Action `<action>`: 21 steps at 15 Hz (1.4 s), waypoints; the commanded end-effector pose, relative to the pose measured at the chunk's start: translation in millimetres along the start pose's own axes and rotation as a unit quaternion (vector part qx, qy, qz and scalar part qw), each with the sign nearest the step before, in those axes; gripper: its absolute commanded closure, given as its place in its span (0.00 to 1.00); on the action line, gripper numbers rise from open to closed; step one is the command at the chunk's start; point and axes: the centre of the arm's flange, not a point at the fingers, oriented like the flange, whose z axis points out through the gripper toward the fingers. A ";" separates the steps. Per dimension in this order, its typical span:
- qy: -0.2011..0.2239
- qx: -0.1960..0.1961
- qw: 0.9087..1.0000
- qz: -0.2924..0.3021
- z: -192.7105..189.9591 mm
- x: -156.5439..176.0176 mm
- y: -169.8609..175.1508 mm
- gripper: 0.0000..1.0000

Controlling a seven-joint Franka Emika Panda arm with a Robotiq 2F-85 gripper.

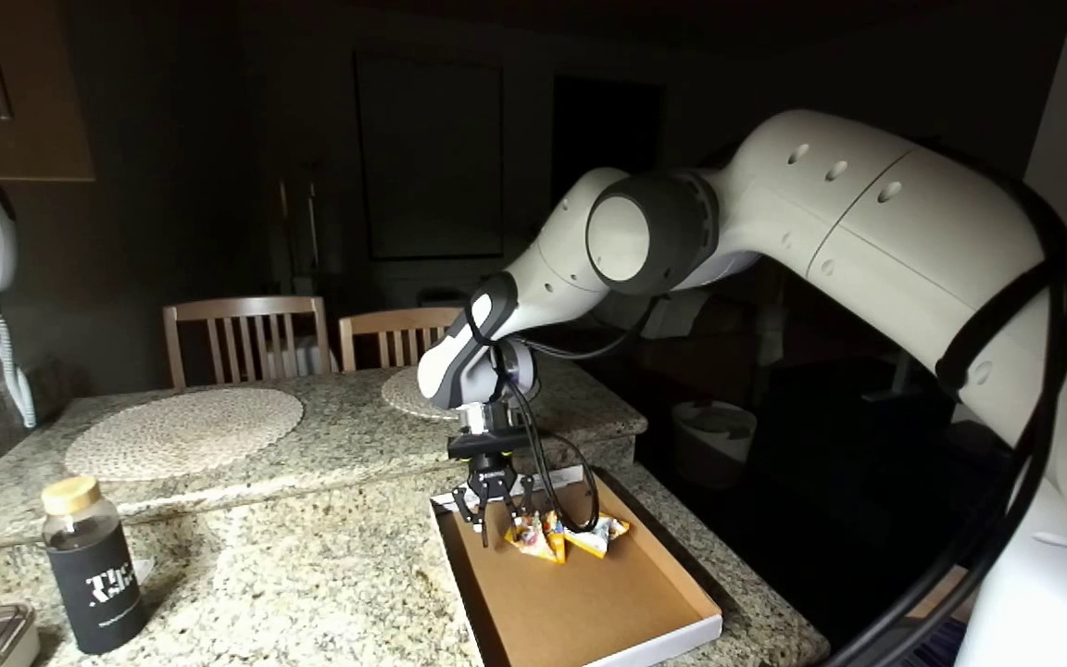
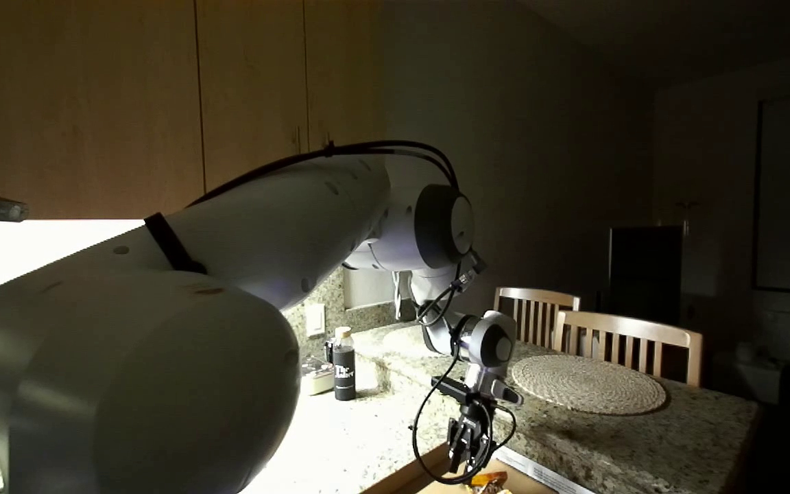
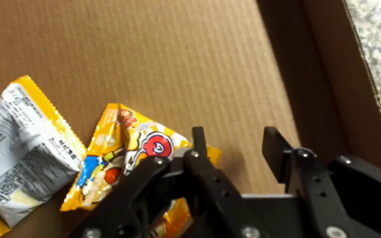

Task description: Remove the two sachets out of the box, one at a time

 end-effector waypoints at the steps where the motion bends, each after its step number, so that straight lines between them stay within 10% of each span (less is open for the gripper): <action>1: 0.037 0.007 0.999 0.029 -2.7 3.9 -3.0 0.20; 4: 0.047 -0.012 0.997 0.059 -0.8 9.7 1.6 0.02; 10: 0.038 -0.056 0.993 0.095 8.0 -1.3 7.5 0.00; 12: 0.039 -0.069 0.991 0.106 9.3 -2.7 7.4 0.27; 21: 0.032 -0.113 0.980 0.159 10.9 1.5 16.9 0.87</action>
